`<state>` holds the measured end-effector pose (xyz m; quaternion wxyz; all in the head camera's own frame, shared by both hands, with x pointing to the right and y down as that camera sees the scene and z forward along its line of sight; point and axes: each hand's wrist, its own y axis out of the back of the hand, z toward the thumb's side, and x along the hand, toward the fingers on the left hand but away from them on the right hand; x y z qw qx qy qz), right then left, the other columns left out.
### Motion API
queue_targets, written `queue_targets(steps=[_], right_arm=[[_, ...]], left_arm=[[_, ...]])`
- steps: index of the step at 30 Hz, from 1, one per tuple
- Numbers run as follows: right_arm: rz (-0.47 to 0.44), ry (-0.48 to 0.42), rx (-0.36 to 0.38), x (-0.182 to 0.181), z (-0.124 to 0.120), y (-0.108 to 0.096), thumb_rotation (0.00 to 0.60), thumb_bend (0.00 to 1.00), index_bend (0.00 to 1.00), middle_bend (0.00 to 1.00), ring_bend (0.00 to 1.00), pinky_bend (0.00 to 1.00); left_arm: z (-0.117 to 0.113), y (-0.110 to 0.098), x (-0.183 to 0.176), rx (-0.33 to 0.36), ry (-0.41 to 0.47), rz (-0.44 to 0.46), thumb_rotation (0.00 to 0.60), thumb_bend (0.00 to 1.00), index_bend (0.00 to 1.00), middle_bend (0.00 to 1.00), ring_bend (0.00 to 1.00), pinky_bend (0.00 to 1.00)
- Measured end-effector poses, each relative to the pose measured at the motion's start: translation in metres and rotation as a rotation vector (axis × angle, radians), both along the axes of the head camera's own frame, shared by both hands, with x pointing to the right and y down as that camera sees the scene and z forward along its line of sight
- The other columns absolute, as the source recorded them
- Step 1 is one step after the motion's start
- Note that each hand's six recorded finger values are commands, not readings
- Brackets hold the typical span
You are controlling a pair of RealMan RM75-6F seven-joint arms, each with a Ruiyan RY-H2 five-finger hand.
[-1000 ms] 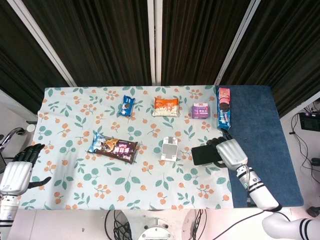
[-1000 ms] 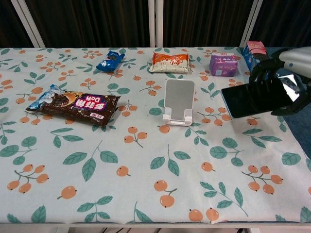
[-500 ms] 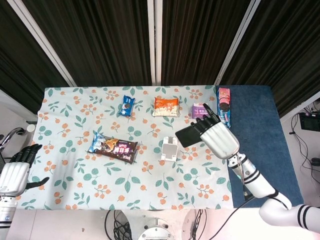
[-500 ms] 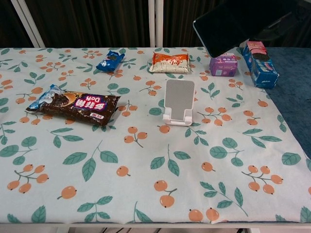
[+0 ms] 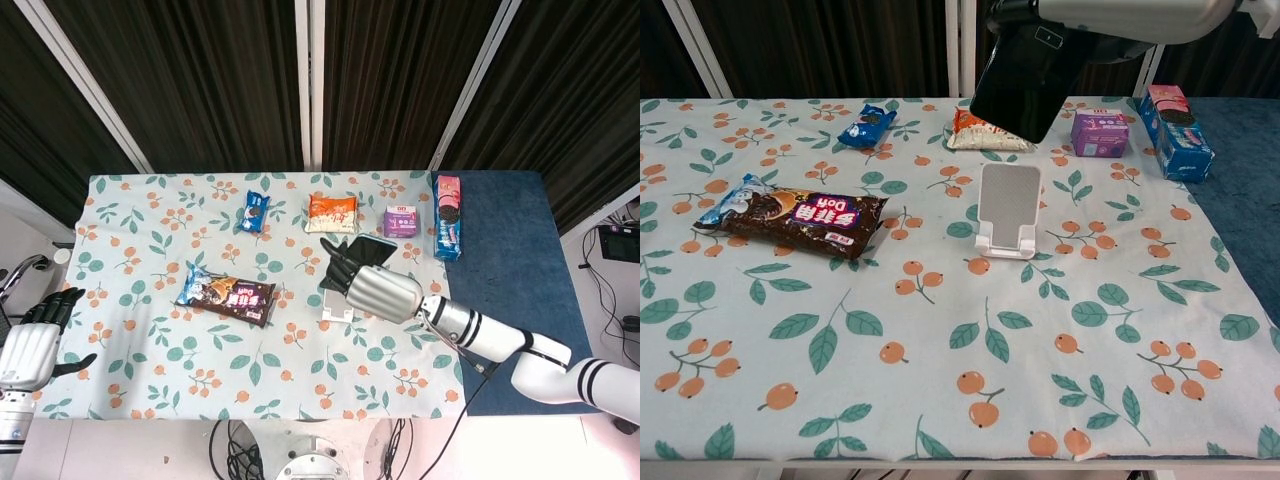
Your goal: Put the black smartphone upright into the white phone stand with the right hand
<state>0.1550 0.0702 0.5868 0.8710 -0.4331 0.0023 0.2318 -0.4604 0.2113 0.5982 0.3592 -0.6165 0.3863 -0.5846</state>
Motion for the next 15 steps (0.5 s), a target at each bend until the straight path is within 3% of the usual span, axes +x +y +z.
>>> queue_targets(steps=[7,15], right_arm=[[-0.045,0.083,-0.017,-0.012,0.010,0.002,0.600,0.30,0.66,0.38,0.45,0.01],[-0.026,0.157,-0.034,-0.024,0.013,0.009,0.600,0.30,0.66,0.40,0.45,0.00]], left_arm=[[0.000,0.001,-0.002,-0.002,0.003,-0.003,0.567,0.08,0.11,0.11,0.11,0.22],[-0.001,0.003,-0.007,0.008,0.007,-0.016,0.570,0.08,0.11,0.11,0.11,0.22]])
